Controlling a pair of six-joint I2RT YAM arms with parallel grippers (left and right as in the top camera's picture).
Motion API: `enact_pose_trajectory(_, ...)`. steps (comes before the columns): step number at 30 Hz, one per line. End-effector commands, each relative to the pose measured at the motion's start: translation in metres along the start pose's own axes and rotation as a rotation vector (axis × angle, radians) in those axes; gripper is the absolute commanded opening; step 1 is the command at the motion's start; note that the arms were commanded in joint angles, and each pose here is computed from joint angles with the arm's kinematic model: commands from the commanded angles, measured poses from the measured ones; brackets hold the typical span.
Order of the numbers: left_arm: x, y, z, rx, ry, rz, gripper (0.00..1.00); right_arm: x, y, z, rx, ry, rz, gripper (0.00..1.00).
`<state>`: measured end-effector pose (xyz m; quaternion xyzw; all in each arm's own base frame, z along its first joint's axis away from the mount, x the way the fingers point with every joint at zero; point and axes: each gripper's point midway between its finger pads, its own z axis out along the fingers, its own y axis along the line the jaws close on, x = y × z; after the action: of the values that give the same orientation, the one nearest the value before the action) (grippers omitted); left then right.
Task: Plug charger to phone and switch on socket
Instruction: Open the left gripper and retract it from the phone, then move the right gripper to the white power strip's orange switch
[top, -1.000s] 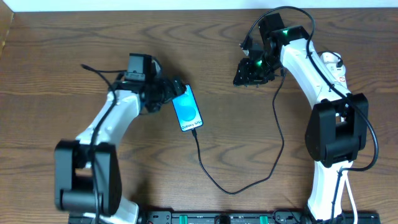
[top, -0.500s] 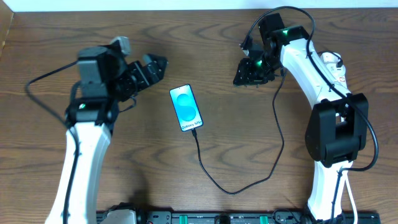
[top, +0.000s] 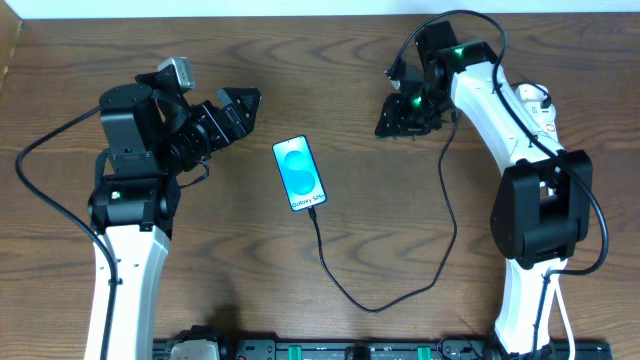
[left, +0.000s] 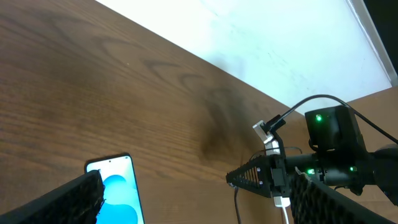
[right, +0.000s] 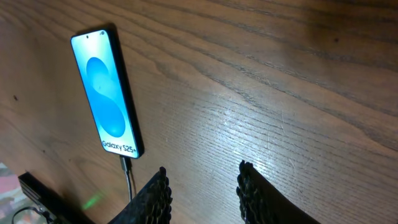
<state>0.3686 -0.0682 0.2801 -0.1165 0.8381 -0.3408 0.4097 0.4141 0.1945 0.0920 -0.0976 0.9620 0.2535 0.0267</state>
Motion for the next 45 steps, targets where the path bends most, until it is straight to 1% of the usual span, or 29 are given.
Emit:
enact_pose_trajectory(1, 0.002, 0.001, 0.000, 0.004, 0.007, 0.012, 0.95, -0.001, 0.003, -0.004, 0.003, -0.007, -0.020, 0.35)
enact_pose_trajectory(13, 0.002, 0.001, 0.000, 0.004, 0.007, 0.012, 0.95, -0.003, 0.003, -0.005, 0.003, -0.017, -0.024, 0.35)
enact_pose_trajectory(16, 0.002, 0.001, 0.000, 0.004, 0.007, 0.012, 0.95, -0.005, -0.001, -0.007, 0.003, -0.022, -0.016, 0.31)
enact_pose_trajectory(18, 0.002, 0.001, 0.000, 0.004, 0.007, 0.012, 0.95, -0.007, -0.003, -0.013, -0.007, -0.035, -0.006, 0.29)
enact_pose_trajectory(20, 0.002, 0.001, 0.000, 0.004, 0.007, 0.012, 0.95, -0.009, -0.009, -0.024, -0.004, -0.059, 0.008, 0.26)
enact_pose_trajectory(22, 0.002, 0.001, 0.000, 0.004, 0.007, 0.012, 0.95, -0.012, -0.016, -0.042, 0.003, -0.093, 0.023, 0.25)
enact_pose_trajectory(28, 0.002, 0.001, 0.000, 0.003, 0.007, 0.012, 0.95, -0.018, -0.041, -0.108, 0.021, -0.240, 0.077, 0.30)
enact_pose_trajectory(31, 0.002, 0.001, 0.000, 0.004, 0.007, 0.012, 0.95, -0.016, -0.065, -0.138, 0.041, -0.298, 0.135, 0.33)
enact_pose_trajectory(35, 0.002, 0.001, 0.000, 0.004, 0.007, 0.012, 0.95, -0.006, -0.111, -0.164, 0.083, -0.336, 0.258, 0.32)
enact_pose_trajectory(36, 0.002, 0.001, 0.000, 0.004, 0.007, 0.012, 0.95, -0.003, -0.123, -0.169, 0.086, -0.344, 0.288, 0.31)
enact_pose_trajectory(38, 0.002, 0.001, 0.000, 0.004, 0.007, 0.012, 0.95, 0.001, -0.144, -0.181, 0.094, -0.370, 0.349, 0.25)
enact_pose_trajectory(41, 0.002, 0.001, 0.000, 0.004, 0.007, 0.012, 0.95, 0.009, -0.172, -0.196, 0.111, -0.403, 0.420, 0.11)
enact_pose_trajectory(42, 0.002, 0.001, 0.000, 0.003, 0.007, 0.012, 0.95, 0.013, -0.184, -0.201, 0.124, -0.413, 0.445, 0.01)
enact_pose_trajectory(45, 0.002, 0.001, 0.000, 0.004, 0.007, 0.012, 0.94, 0.022, -0.217, -0.216, 0.161, -0.452, 0.515, 0.01)
